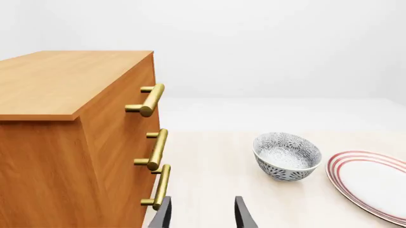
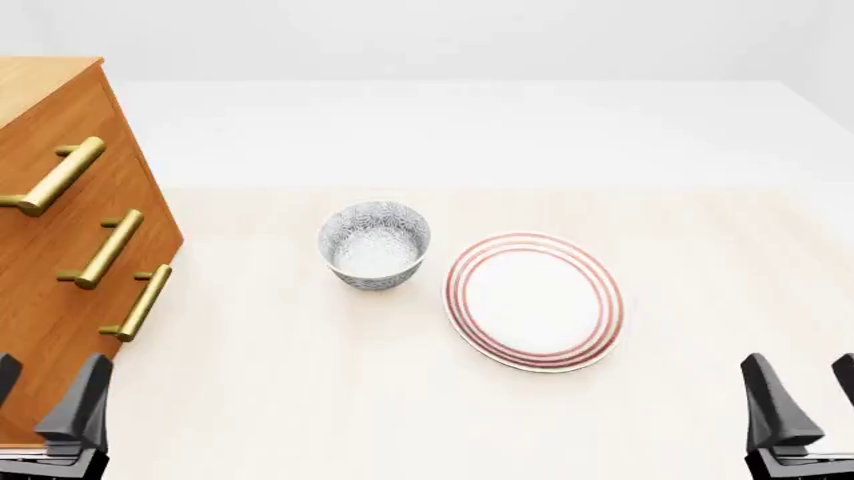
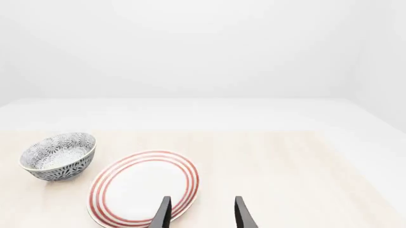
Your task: Open the top drawer of the cabinet.
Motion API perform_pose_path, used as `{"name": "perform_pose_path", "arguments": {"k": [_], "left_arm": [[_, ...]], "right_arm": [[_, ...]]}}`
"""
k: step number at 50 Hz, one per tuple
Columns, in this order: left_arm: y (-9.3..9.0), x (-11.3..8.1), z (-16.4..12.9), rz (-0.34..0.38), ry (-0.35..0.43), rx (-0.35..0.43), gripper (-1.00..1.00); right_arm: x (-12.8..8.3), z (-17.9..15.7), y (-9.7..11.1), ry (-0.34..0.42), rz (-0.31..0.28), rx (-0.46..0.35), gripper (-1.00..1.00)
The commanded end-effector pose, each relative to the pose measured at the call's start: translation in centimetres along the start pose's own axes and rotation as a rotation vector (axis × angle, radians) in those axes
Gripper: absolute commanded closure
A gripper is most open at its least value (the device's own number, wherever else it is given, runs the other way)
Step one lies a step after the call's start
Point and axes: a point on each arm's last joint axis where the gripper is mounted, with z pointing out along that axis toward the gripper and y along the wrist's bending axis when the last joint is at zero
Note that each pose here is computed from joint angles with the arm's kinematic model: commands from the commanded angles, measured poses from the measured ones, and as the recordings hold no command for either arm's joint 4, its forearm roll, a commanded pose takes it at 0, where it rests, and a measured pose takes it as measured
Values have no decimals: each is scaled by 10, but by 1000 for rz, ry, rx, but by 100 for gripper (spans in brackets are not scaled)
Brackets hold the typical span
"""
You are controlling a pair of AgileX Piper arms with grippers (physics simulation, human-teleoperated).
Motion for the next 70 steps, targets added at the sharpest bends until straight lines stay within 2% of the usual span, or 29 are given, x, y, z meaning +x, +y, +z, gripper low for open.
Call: {"name": "perform_pose_path", "arguments": {"k": [1,25,37,44,46,49,56,60,62,70], "left_arm": [[0,0,0,0,1,0,-100],[0,0,0,0,1,0,-100],[-1,-1,0,31,-10,11,-100],[-2,-3,1,101,-4,38,-100],[-3,-6,2,97,-14,58,-100],[-4,-9,13,173,7,60,-100],[-4,-19,17,227,15,65,-100],[-4,-20,21,295,46,66,-100],[-4,-20,22,305,54,65,-100],[-4,-32,29,434,88,66,-100]], "right_arm": [[-1,0,0,1,0,0,-100],[0,0,0,1,1,0,-100],[0,0,0,1,1,0,-100],[0,0,0,1,1,0,-100],[0,0,0,1,1,0,-100],[0,0,0,1,1,0,-100],[0,0,0,1,1,0,-100],[0,0,0,1,1,0,-100],[0,0,0,1,0,0,-100],[0,0,0,1,1,0,-100]]}}
